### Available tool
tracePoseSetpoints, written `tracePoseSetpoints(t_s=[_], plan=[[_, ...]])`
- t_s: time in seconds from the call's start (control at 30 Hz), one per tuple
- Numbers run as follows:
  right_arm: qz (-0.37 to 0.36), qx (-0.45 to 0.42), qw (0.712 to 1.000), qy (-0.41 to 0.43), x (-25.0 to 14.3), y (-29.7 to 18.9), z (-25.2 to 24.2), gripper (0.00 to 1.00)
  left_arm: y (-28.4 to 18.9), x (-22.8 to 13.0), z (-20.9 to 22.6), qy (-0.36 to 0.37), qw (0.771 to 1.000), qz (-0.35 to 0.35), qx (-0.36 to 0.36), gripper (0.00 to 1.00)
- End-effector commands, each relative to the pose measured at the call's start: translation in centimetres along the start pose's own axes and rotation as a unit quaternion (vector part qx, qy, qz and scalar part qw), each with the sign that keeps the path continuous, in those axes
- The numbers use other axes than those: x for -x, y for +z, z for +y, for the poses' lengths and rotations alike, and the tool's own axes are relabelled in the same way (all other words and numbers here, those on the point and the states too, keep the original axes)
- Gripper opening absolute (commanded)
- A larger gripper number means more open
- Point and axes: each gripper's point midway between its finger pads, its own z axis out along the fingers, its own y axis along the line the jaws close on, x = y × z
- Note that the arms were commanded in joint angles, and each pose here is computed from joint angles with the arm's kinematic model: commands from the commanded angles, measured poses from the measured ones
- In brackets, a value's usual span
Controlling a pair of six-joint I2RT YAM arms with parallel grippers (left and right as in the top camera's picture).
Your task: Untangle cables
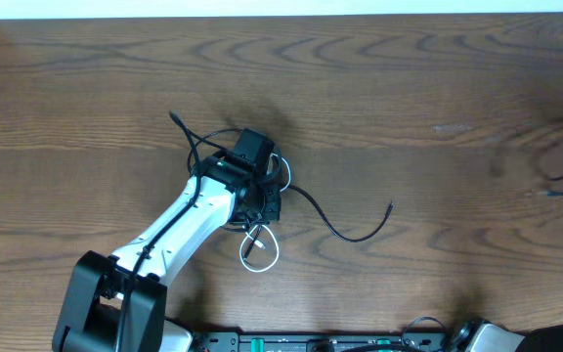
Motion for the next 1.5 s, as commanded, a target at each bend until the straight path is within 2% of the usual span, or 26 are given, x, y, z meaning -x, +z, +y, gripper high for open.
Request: tracePoseSetpoints(t_s=[0.0, 0.5, 0.6, 0.73, 0.77, 0.93, 1.07, 1.17, 1.27, 1.37, 1.47], plan=[[-0.041, -0.042, 0.998, 0.013, 2.7, -2.0, -2.3, 0.01, 0.2, -0.2, 0.3, -0.003, 1.0, 0.003, 0.009, 0.08], [-0.019, -0.059, 0.998, 0.016, 1.5, -1.1, -3.3, 0.01, 0.2, -0.2, 0.4, -0.003, 1.0, 0.004, 0.009, 0.08], [-0.018, -0.059, 0.998, 0.016, 1.5, -1.1, -3.3, 0.1, 0.2, -0.2, 0.4, -0.003, 1.0, 0.004, 0.009, 0.08], [-0.016, -0.059, 0.998, 0.017, 1.4, -1.0, -3.3, 0.35, 0.2, -0.2, 0.3, -0.003, 1.0, 0.004, 0.009, 0.08], [-0.016, -0.059, 0.998, 0.017, 1.3, -1.0, -3.3, 0.38, 0.2, -0.2, 0.3, -0.003, 1.0, 0.003, 0.009, 0.08], [0.006, -0.029, 0.999, 0.016, 0.6, -0.5, -2.3, 0.44, 0.2, -0.2, 0.3, -0.003, 1.0, 0.003, 0.009, 0.08], [0.051, 0.048, 0.997, 0.016, -1.2, 0.1, 0.5, 0.49, 0.2, 0.2, -0.1, -0.001, 1.0, -0.003, -0.002, 0.08], [0.102, 0.097, 0.99, 0.017, -3.3, 0.3, 2.4, 0.5, 0.0, 1.0, -2.4, 0.01, 0.998, -0.013, -0.06, 0.08], [0.15, 0.116, 0.982, 0.015, -5.5, 0.4, 3.5, 0.52, -1.3, 2.3, -6.5, 0.036, 0.985, -0.028, -0.166, 0.08], [0.192, 0.117, 0.974, -0.003, -7.5, 0.6, 4.2, 0.54, -4.0, 4.0, -11.2, 0.062, 0.954, -0.054, -0.289, 0.08], [0.219, 0.12, 0.968, -0.026, -9.0, 0.7, 5.0, 0.56, -8.1, 5.1, -15.9, 0.107, 0.901, -0.083, -0.413, 0.08]])
